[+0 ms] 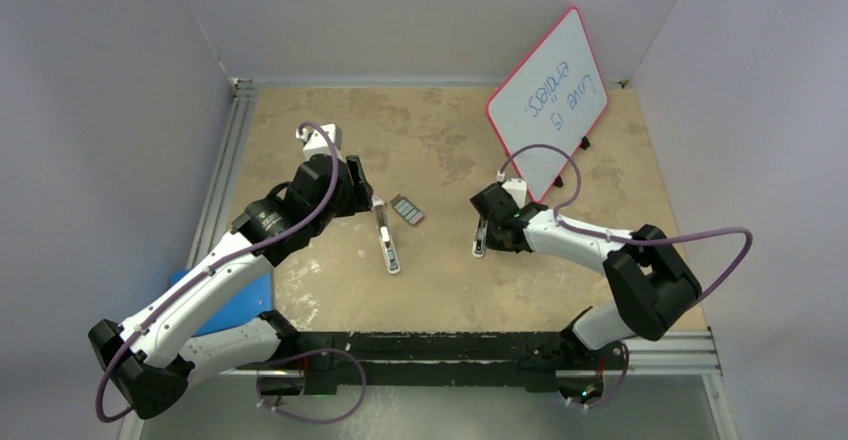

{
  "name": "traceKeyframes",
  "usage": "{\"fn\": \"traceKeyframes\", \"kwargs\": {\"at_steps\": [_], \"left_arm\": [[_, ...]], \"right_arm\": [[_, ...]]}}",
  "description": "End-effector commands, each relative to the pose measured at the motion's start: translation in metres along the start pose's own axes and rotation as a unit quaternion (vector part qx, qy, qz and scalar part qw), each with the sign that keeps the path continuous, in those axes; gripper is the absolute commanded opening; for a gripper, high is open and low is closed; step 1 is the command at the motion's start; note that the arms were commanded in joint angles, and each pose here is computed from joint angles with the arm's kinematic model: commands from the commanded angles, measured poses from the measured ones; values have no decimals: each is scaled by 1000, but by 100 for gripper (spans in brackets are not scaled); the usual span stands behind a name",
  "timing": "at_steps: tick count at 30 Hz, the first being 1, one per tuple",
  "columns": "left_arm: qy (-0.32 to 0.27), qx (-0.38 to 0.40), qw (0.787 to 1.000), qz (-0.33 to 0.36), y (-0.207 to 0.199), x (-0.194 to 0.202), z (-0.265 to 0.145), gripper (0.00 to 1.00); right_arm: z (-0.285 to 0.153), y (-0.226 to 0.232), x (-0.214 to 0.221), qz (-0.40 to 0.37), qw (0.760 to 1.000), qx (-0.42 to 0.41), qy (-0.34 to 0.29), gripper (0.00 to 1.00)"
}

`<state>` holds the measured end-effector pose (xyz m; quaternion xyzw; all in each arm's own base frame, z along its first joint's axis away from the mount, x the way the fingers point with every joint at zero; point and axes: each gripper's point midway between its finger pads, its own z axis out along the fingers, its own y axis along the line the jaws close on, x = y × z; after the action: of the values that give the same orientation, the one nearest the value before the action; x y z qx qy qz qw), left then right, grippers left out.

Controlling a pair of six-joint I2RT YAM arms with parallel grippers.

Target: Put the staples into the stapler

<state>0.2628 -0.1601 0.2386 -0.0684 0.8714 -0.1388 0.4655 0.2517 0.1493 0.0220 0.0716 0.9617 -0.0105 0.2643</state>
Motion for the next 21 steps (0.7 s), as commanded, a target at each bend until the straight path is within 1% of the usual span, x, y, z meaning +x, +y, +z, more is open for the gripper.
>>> {"fn": "traceKeyframes", "kwargs": {"at_steps": [1, 6, 10, 14, 21], "left_arm": [[-18, 14, 1000, -3, -7, -10, 0, 55], [-18, 14, 1000, -4, -7, -10, 0, 54], [-17, 15, 1000, -4, -7, -10, 0, 54], [-17, 17, 1000, -4, -8, -10, -1, 54], [-16, 17, 1000, -4, -8, -9, -1, 54]], "right_arm": [[-24, -4, -34, 38, 997, 13, -63, 14], [-43, 18, -51, 75, 992, -34, -94, 14], [-49, 38, -49, 87, 990, -54, -101, 14], [-45, 50, -37, 87, 991, -49, -92, 14], [-38, 46, -27, 85, 993, -29, -82, 14]]}}
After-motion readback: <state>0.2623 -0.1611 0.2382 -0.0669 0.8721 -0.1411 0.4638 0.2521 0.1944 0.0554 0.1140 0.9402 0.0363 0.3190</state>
